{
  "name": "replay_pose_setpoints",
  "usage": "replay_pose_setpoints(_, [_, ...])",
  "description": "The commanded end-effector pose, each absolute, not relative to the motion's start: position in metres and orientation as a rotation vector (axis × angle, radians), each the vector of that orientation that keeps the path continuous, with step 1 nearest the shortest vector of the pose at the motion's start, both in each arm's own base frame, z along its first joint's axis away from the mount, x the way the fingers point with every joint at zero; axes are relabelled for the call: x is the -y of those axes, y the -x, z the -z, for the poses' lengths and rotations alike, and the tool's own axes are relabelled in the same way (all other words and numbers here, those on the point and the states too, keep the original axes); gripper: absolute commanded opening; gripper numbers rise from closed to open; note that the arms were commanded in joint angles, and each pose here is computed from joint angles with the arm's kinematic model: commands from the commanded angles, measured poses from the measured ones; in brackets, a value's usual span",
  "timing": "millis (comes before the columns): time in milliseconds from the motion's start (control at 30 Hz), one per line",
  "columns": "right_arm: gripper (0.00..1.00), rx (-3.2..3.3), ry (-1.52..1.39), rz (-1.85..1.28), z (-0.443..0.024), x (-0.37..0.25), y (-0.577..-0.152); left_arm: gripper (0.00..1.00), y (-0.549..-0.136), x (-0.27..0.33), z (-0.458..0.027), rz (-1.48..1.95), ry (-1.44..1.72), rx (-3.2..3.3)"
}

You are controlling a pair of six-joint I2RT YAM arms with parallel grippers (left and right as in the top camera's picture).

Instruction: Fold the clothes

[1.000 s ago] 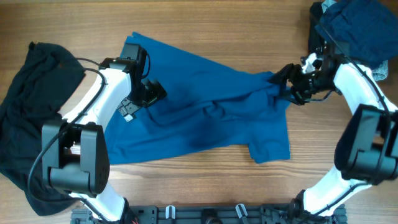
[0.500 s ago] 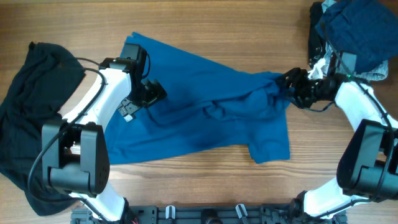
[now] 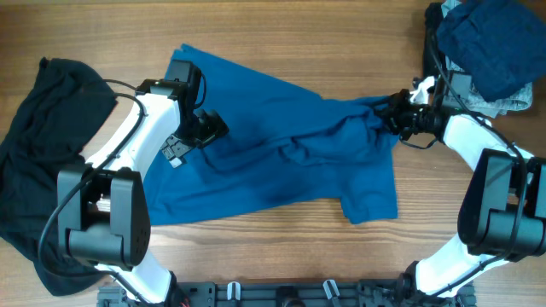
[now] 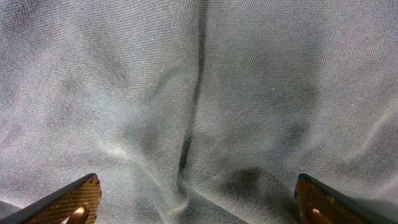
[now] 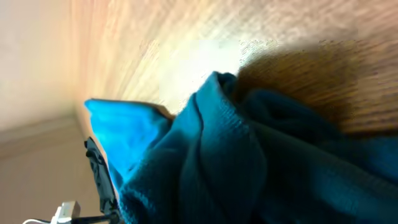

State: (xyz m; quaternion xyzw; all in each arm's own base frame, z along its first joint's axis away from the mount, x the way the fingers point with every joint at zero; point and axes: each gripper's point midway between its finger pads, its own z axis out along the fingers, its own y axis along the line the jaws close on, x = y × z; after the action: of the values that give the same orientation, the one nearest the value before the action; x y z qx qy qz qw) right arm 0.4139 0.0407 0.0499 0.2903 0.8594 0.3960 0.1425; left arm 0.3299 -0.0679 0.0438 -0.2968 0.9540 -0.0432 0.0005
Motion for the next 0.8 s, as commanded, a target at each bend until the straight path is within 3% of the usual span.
replay_pose_setpoints(0, [0.25,-2.405,-0.767,-1.170,-0.088,-0.040,-0.440,1.00,-0.331,0.068,-0.043,0.124,0.909,-3.002])
replay_pose_setpoints(100, [0.34,-2.274,-0.717,-1.178,-0.129,-0.034,-0.474,1.00,-0.331,0.068,-0.043,0.125,0.909,-3.002])
replay_pose_setpoints(167, [0.33,-2.185,-0.652,-1.172,-0.146,-0.034,-0.491,1.00,-0.333,0.068,-0.043,0.128,0.907,-2.997])
replay_pose_setpoints(267, [0.07,-2.115,-0.685,-1.038,-0.145,-0.039,-0.515,1.00,-0.336,0.069,-0.044,0.137,0.903,-2.985])
replay_pose_setpoints(367, [0.04,-2.120,-0.665,-0.990,-0.131,-0.058,-0.524,1.00,-0.336,0.068,-0.044,0.137,0.903,-2.986])
replay_pose_setpoints(400, [0.08,-2.131,-0.674,-0.984,-0.125,-0.057,-0.524,1.00,-0.336,0.068,-0.044,0.137,0.903,-2.986])
replay_pose_setpoints(500, [0.50,-2.216,-0.811,-0.880,-0.099,-0.024,-0.509,1.00,-0.335,0.068,-0.044,0.134,0.904,-2.989])
replay_pose_setpoints(533, [0.58,-2.266,-0.909,-0.868,-0.086,-0.011,-0.496,1.00,-0.335,0.068,-0.044,0.135,0.904,-2.989])
replay_pose_setpoints(633, [0.60,-2.339,-0.999,-0.858,-0.069,0.015,-0.473,1.00,-0.335,0.068,-0.044,0.135,0.904,-2.989])
replay_pose_setpoints(767, [0.61,-2.410,-0.938,-0.925,-0.063,-0.003,-0.463,1.00,-0.337,0.069,-0.044,0.140,0.902,-2.982])
